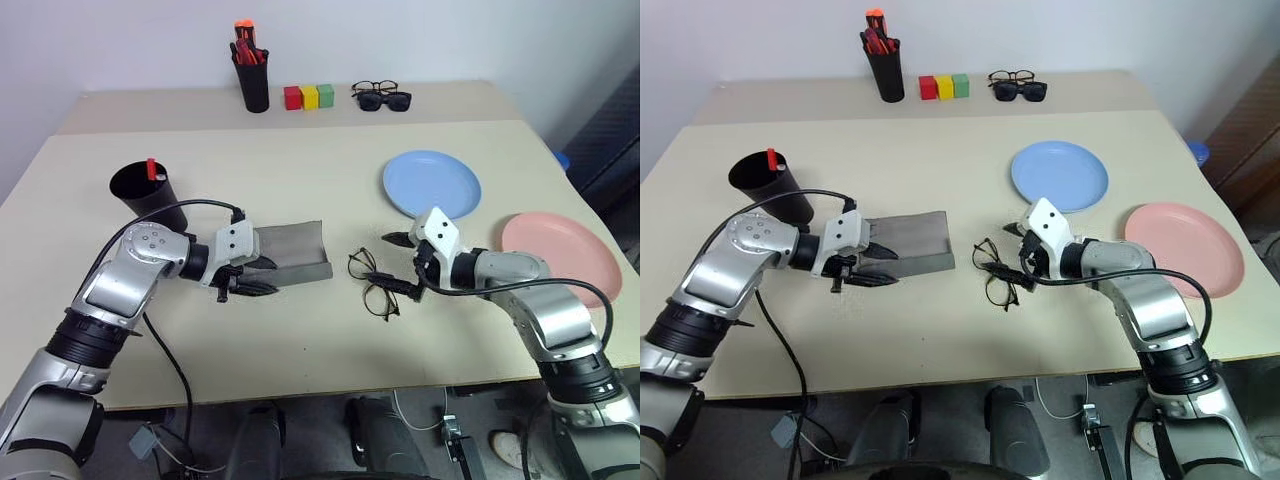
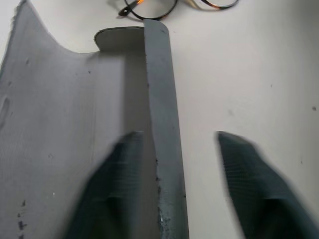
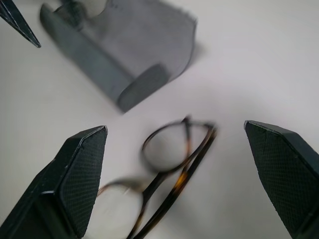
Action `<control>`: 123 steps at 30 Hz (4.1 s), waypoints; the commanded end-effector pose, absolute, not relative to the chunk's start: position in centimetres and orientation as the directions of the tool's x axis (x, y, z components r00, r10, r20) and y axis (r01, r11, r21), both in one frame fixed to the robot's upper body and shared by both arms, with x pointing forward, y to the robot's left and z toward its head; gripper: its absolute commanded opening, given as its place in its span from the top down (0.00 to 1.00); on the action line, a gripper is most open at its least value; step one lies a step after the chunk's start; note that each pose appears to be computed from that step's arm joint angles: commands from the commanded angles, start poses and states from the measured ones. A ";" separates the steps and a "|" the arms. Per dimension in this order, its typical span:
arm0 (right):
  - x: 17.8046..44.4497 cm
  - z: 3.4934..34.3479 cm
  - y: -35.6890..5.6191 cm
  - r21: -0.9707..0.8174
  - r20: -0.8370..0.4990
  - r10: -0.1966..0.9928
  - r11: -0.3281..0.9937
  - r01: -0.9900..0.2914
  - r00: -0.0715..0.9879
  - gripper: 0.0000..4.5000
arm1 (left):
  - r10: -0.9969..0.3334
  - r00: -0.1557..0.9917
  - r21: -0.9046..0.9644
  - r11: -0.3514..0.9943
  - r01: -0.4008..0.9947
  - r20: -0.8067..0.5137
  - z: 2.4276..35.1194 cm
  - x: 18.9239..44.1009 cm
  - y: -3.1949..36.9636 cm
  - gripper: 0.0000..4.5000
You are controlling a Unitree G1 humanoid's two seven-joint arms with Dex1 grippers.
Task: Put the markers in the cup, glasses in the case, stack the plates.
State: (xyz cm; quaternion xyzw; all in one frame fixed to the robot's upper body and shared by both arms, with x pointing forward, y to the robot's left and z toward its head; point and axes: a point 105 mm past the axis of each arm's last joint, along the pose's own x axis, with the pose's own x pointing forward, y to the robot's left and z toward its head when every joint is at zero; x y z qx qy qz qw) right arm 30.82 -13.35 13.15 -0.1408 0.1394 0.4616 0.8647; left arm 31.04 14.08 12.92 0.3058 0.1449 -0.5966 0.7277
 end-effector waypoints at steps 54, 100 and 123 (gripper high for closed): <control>35.1 18.4 2.2 -0.284 -0.417 0.884 0.094 -0.954 0.211 0.98 | -0.474 0.811 0.225 0.797 0.560 -0.343 11.4 24.2 23.1 0.01; 29.0 14.2 -9.3 -0.289 -0.180 0.758 0.569 -0.770 0.627 0.21 | -0.584 0.684 0.015 0.756 0.655 -0.436 14.0 41.1 13.1 0.52; 35.6 15.5 -12.9 -0.350 -0.146 0.594 0.717 -0.603 0.791 0.21 | -0.820 0.428 0.084 0.430 0.899 -0.381 13.8 29.8 10.4 0.52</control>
